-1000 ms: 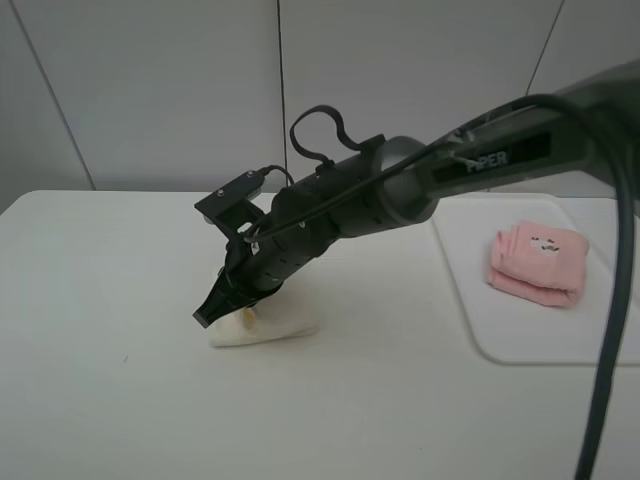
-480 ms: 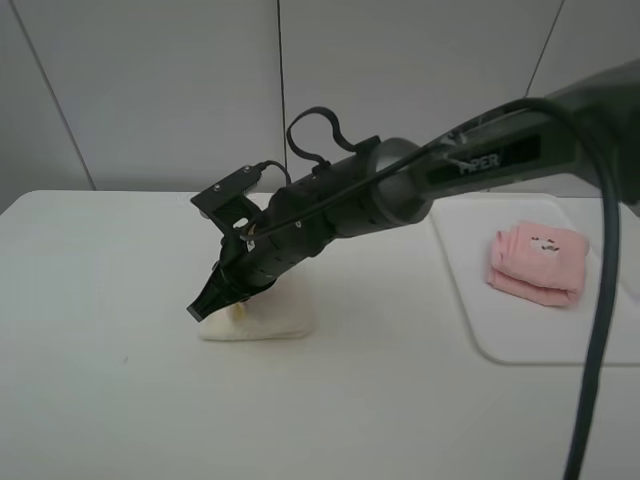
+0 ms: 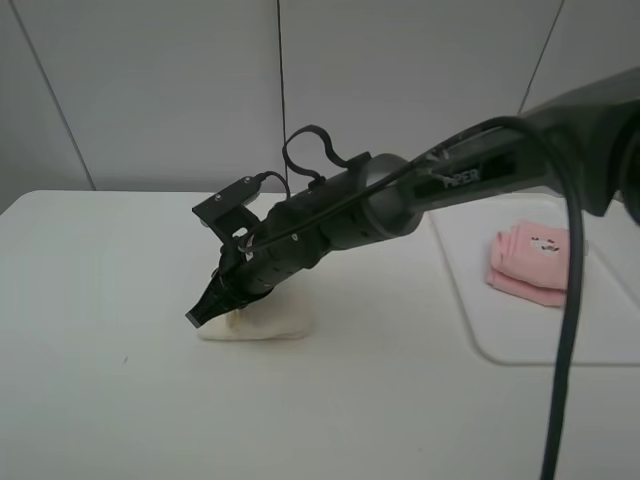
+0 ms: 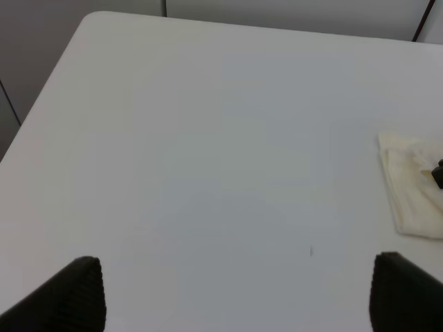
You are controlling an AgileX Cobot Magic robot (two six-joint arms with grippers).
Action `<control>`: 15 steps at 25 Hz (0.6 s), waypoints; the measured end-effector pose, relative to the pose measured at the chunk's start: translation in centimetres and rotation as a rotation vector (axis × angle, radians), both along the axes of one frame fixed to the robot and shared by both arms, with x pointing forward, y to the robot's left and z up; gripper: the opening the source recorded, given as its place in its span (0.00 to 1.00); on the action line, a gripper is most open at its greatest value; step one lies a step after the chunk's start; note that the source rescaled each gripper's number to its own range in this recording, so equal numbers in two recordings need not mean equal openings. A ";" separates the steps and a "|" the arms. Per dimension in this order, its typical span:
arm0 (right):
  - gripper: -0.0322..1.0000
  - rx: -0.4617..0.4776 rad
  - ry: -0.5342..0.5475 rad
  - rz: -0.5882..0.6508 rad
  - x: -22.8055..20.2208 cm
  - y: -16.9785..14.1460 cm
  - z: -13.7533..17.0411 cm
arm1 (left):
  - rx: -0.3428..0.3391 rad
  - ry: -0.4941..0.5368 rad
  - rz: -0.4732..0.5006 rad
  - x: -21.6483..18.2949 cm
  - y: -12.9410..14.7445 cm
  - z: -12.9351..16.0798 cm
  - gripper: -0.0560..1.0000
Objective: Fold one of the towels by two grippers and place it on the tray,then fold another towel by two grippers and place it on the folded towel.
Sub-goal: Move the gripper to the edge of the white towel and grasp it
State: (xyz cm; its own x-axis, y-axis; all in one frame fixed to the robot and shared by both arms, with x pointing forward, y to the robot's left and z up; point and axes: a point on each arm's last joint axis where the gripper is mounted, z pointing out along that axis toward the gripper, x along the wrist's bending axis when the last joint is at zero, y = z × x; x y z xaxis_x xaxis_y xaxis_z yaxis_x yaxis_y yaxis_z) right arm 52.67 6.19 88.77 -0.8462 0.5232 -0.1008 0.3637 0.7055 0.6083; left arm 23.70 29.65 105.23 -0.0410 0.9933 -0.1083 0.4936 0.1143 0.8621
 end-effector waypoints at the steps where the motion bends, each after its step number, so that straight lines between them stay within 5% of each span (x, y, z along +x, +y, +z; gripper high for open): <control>1: 0.03 0.000 0.002 -0.001 0.0 0.0 -0.1 | 0.000 0.000 0.000 0.0 0.0 0.0 0.94; 15: 0.03 0.011 0.042 -0.033 -0.1 0.0 -0.4 | 0.000 0.000 0.000 0.0 0.0 0.0 0.94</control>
State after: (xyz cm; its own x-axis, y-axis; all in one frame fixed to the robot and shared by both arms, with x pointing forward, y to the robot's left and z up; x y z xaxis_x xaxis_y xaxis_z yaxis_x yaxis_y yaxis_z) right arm 52.54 6.20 88.41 -0.8320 0.5515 -0.0598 0.4115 0.6859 0.6001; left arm 23.70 29.65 105.23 -0.0410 0.9933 -0.1083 0.4936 0.1143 0.8621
